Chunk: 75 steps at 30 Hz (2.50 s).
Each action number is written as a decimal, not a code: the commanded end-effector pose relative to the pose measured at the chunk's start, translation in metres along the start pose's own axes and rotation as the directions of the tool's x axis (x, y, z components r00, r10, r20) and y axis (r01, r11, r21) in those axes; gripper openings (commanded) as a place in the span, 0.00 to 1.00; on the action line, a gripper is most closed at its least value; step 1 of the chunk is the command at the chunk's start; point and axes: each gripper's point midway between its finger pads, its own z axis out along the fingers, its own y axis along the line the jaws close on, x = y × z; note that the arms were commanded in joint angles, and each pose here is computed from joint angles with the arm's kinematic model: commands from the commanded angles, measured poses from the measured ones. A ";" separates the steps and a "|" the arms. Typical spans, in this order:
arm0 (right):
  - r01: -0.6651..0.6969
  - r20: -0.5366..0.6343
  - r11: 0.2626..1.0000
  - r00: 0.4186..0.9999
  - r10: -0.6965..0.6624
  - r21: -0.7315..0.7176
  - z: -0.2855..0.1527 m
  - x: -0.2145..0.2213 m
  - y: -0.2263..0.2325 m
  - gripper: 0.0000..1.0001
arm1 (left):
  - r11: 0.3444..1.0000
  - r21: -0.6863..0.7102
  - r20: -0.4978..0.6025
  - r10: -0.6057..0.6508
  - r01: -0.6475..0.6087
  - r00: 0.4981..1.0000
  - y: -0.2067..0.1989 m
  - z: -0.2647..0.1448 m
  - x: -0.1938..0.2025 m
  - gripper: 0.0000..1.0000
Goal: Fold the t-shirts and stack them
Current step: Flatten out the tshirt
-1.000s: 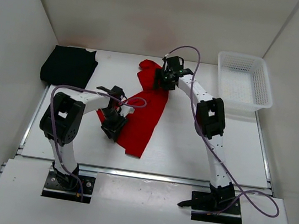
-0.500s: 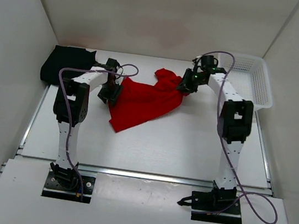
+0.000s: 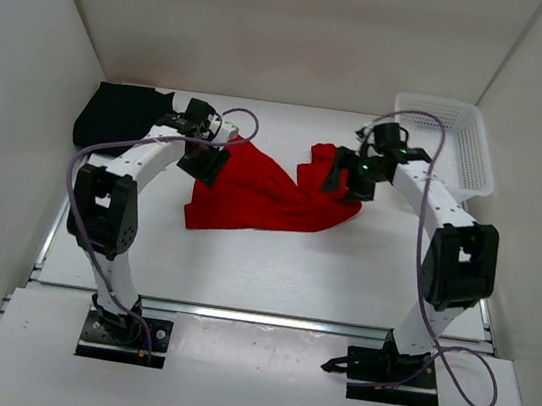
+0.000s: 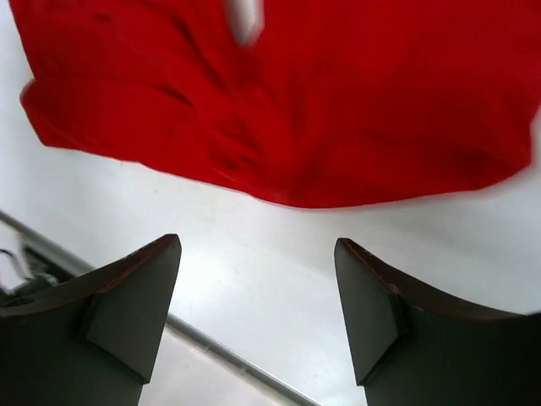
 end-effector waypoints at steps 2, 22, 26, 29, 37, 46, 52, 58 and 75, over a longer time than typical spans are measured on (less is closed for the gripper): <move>0.310 -0.018 0.937 0.950 -0.311 0.159 0.027 -0.022 0.042 0.71 | 1.000 0.015 -0.051 0.010 -0.009 0.999 -0.003 -0.004 0.036 0.65; 0.294 -0.104 0.945 0.954 -0.281 0.146 0.113 -0.038 0.038 0.74 | 0.989 -0.008 -0.099 -0.146 0.146 0.984 -0.003 0.032 0.068 0.68; 0.300 -0.113 0.941 0.952 -0.285 0.155 0.115 -0.037 0.033 0.72 | 0.963 0.013 -0.109 -0.267 0.270 0.957 0.009 0.038 0.068 0.71; 0.294 -0.123 0.942 0.953 -0.276 0.160 0.117 -0.034 0.029 0.69 | 0.915 0.094 -0.196 -0.370 0.393 0.908 0.006 0.050 0.081 0.67; 0.292 -0.122 0.943 0.954 -0.275 0.161 0.116 -0.035 0.031 0.59 | 0.911 0.170 -0.157 -0.351 0.375 0.923 -0.012 0.050 0.077 0.72; 0.275 -0.081 0.946 0.961 -0.265 0.170 0.097 -0.048 0.029 0.57 | 0.881 0.246 -0.229 -0.352 0.403 0.908 -0.040 0.054 0.096 0.63; 0.268 -0.058 0.946 0.964 -0.261 0.183 0.087 -0.055 0.023 0.53 | 0.894 0.195 -0.246 -0.353 0.402 0.903 -0.029 0.052 0.100 0.37; 0.245 -0.101 0.957 0.968 -0.231 0.156 0.093 -0.035 0.017 0.33 | 0.909 0.188 -0.218 -0.331 0.372 0.918 -0.027 0.041 0.093 0.04; 0.219 -0.172 0.973 0.964 -0.204 0.072 0.104 -0.012 0.026 0.39 | 0.925 0.247 -0.088 -0.276 0.289 0.957 -0.028 0.004 0.057 0.00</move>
